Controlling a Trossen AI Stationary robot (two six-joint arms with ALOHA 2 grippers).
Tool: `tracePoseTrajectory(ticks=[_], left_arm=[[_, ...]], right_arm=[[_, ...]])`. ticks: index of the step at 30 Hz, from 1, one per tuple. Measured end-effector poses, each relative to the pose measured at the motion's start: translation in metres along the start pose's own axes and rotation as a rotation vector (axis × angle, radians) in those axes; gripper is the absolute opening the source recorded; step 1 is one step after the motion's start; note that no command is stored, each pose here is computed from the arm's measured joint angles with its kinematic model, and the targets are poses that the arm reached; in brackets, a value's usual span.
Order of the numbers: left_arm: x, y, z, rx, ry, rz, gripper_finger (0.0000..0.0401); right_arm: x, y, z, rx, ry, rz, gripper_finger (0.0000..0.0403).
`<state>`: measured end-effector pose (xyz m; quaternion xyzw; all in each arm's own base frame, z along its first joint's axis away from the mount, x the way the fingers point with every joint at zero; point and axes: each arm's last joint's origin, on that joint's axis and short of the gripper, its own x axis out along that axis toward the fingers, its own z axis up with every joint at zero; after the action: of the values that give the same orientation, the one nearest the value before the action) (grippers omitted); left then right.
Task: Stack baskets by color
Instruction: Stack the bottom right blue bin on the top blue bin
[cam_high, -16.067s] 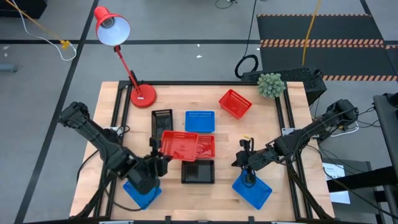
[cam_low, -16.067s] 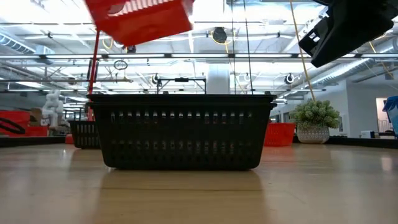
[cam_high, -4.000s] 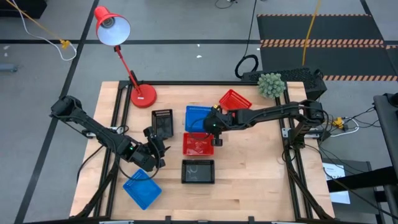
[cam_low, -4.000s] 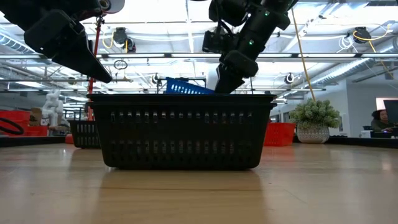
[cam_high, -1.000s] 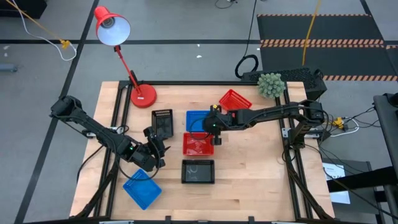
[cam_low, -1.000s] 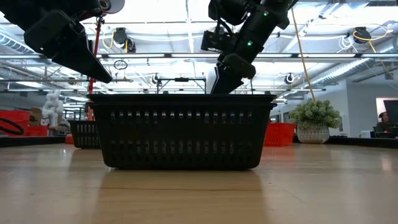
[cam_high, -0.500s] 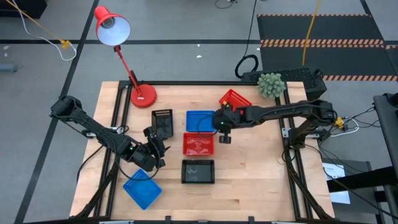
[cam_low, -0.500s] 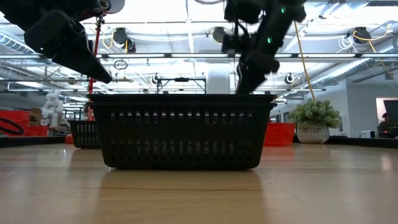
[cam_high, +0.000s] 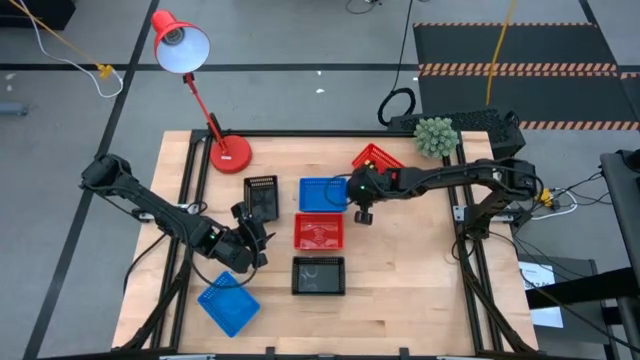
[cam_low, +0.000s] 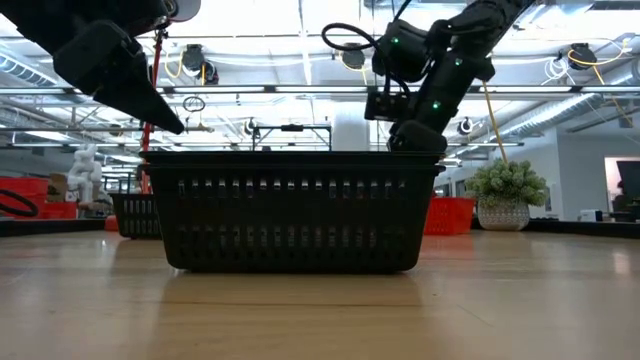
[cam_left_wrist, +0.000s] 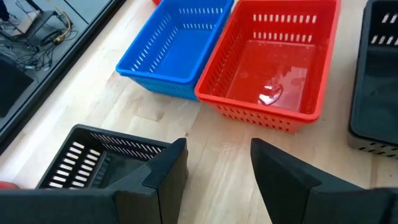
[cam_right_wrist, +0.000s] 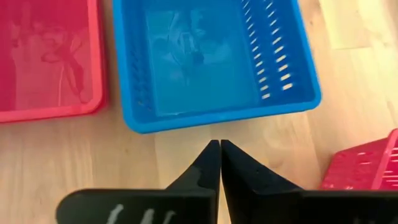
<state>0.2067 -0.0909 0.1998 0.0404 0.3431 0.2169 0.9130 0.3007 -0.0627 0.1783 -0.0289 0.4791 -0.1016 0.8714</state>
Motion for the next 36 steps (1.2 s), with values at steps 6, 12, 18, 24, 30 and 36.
tracePoseTrajectory(ticks=[6, 12, 18, 24, 30, 36], left_arm=[[0.000, 0.000, 0.000, 0.000, 0.000, -0.001, 0.0182], [0.000, 0.000, 0.000, -0.002, -0.002, -0.002, 0.0182], [0.000, 0.000, 0.000, 0.006, -0.003, -0.003, 0.0182], [0.000, 0.000, 0.000, 0.007, 0.000, -0.005, 0.0182], [0.011, 0.011, 0.005, 0.086, 0.028, 0.042, 0.0182], [0.038, 0.039, 0.019, 0.190, 0.110, -0.062, 0.0169]], right_arm=[[0.006, 0.000, -0.002, -0.014, -0.003, -0.001, 0.0001], [0.014, 0.001, 0.001, -0.025, -0.035, -0.005, 0.0001], [0.017, 0.000, 0.006, -0.025, -0.083, 0.010, 0.0001], [0.017, 0.000, 0.005, -0.029, -0.074, 0.009, 0.0001], [0.009, -0.001, 0.005, -0.039, -0.065, 0.009, 0.0002], [-0.020, -0.003, 0.009, -0.039, -0.075, 0.008, 0.0002]])
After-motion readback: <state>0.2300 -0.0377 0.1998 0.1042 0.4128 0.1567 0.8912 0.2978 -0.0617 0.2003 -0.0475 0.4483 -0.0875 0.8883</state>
